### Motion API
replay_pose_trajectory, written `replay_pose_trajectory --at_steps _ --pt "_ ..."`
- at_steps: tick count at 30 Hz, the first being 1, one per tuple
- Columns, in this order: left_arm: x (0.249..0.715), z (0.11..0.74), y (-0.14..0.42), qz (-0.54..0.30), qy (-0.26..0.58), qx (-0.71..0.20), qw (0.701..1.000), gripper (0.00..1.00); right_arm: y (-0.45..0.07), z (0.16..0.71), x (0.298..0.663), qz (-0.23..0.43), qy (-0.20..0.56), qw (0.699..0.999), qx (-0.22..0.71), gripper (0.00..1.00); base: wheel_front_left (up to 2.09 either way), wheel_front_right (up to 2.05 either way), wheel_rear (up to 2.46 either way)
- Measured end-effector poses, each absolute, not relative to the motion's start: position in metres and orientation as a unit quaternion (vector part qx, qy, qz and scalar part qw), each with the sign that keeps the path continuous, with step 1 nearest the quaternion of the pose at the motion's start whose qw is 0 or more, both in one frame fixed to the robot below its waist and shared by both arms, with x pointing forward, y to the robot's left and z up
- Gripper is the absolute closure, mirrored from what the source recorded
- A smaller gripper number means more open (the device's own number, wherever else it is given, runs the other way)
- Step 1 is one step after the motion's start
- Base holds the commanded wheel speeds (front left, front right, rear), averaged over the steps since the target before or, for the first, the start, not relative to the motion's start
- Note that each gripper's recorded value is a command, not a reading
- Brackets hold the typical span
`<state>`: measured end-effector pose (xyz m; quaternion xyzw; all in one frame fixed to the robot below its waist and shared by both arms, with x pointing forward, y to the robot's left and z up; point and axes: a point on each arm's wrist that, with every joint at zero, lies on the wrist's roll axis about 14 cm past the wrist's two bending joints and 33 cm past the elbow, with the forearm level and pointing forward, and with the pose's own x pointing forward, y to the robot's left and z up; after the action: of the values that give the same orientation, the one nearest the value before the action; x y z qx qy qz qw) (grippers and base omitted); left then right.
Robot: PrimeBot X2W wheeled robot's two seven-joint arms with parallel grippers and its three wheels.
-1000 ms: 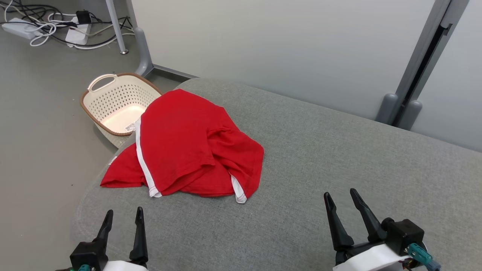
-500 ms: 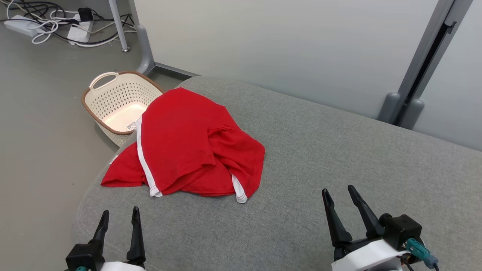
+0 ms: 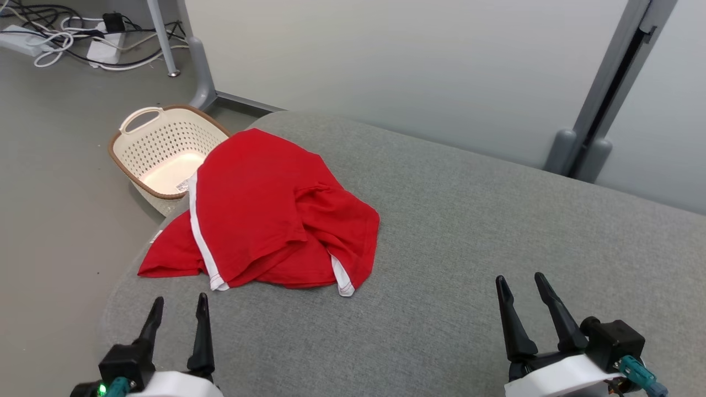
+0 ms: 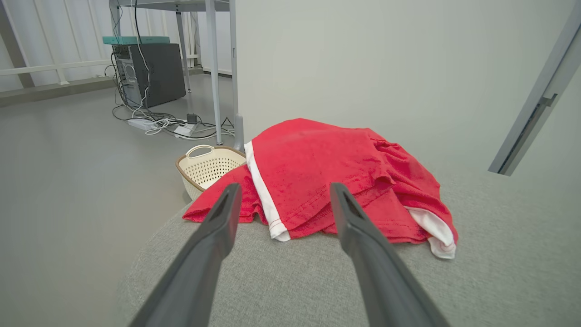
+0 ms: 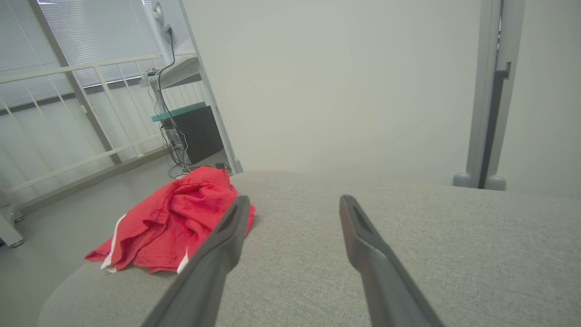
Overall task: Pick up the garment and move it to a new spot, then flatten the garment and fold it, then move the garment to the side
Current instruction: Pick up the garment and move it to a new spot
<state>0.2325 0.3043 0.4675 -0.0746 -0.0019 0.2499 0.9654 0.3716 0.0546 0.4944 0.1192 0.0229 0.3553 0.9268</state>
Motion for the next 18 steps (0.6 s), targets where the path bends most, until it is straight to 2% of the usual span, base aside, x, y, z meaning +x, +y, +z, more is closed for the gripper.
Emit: replay_pose_trajectory --at_steps 10,18 --pt "0.306 0.485 0.321 0.204 -0.003 -0.043 0.978 0.00 0.016 0.475 0.411 0.292 0.027 0.949 0.117 0.00 0.00 0.00 0.00" --pt "0.389 0.462 0.320 0.121 0.117 -0.019 0.986 0.00 -0.011 0.447 0.439 0.249 0.045 0.961 0.113 0.00 0.00 0.00 0.00"
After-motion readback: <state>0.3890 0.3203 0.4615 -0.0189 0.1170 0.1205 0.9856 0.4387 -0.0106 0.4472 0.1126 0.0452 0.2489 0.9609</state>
